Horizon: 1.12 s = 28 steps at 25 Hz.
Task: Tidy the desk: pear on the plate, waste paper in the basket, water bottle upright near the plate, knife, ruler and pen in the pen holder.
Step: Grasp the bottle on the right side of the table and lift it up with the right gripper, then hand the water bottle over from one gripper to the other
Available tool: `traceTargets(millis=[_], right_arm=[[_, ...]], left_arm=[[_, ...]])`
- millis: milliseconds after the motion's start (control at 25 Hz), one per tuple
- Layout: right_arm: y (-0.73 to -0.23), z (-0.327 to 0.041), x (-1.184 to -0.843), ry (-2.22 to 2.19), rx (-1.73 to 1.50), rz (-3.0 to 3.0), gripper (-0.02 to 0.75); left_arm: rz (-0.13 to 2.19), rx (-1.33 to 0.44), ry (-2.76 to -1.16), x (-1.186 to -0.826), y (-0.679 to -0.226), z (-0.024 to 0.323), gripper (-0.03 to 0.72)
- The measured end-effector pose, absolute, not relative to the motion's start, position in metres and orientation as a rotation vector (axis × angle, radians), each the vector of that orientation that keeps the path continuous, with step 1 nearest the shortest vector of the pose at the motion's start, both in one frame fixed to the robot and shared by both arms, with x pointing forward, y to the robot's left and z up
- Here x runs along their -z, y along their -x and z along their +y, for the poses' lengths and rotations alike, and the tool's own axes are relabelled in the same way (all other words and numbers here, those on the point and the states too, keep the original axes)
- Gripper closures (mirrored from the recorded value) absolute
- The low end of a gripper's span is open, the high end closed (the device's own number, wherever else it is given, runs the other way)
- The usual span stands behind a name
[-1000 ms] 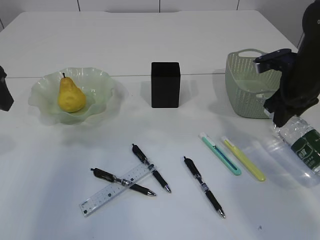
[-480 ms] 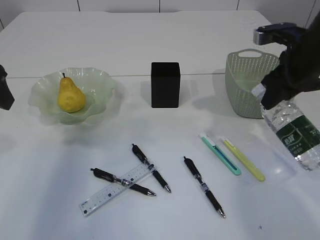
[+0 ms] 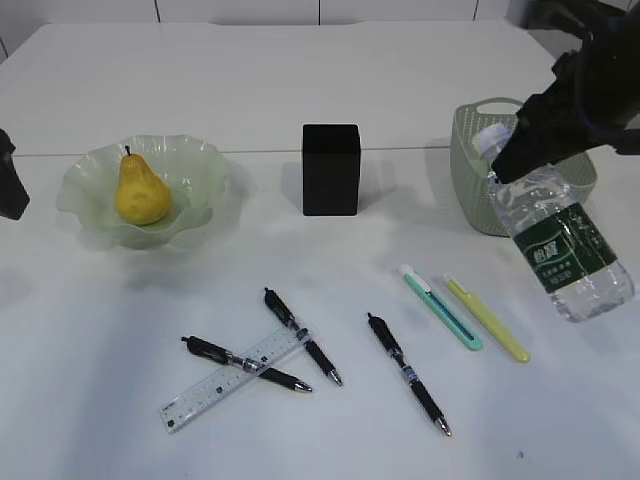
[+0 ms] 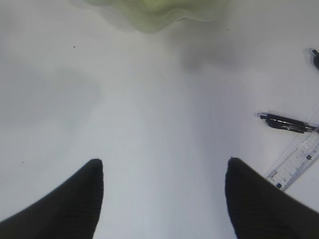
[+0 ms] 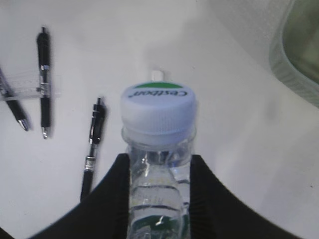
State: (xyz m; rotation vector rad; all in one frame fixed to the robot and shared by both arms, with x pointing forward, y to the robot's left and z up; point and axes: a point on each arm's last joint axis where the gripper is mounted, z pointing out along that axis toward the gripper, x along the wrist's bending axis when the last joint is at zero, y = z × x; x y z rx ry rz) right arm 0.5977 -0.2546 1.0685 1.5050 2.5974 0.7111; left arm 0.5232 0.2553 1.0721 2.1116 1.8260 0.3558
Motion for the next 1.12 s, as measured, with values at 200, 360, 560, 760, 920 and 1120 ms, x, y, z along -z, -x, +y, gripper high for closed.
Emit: traceTargets(millis=[200, 360, 560, 760, 920, 1120], right_arm=[[-0.594, -0.245, -1.078, -1.468, -0.884, 2.625, 0.531], [-0.593, -0.236, -1.084, -1.407, -1.046, 2.656, 0.531], [-0.593, -0.227, -1.091, -1.317, -1.246, 2.657, 0.531], [-0.593, -0.220, -1.100, -1.237, -1.427, 2.622, 0.531], [-0.594, -0.215, -1.107, -1.175, -1.575, 2.577, 0.531], [-0.595, -0.210, -1.117, -1.102, -1.738, 2.511, 0.531]], left_arm=[[1.826, -0.352, -2.109, -1.072, -0.523, 0.255, 0.151], [1.826, -0.352, -2.109, -1.072, -0.523, 0.255, 0.151], [1.827, -0.350, -2.108, -1.072, -0.523, 0.255, 0.151], [1.827, -0.350, -2.108, -1.072, -0.523, 0.255, 0.151], [1.827, -0.349, -2.107, -1.072, -0.523, 0.255, 0.151], [1.827, -0.349, -2.107, -1.072, -0.523, 0.255, 0.151]])
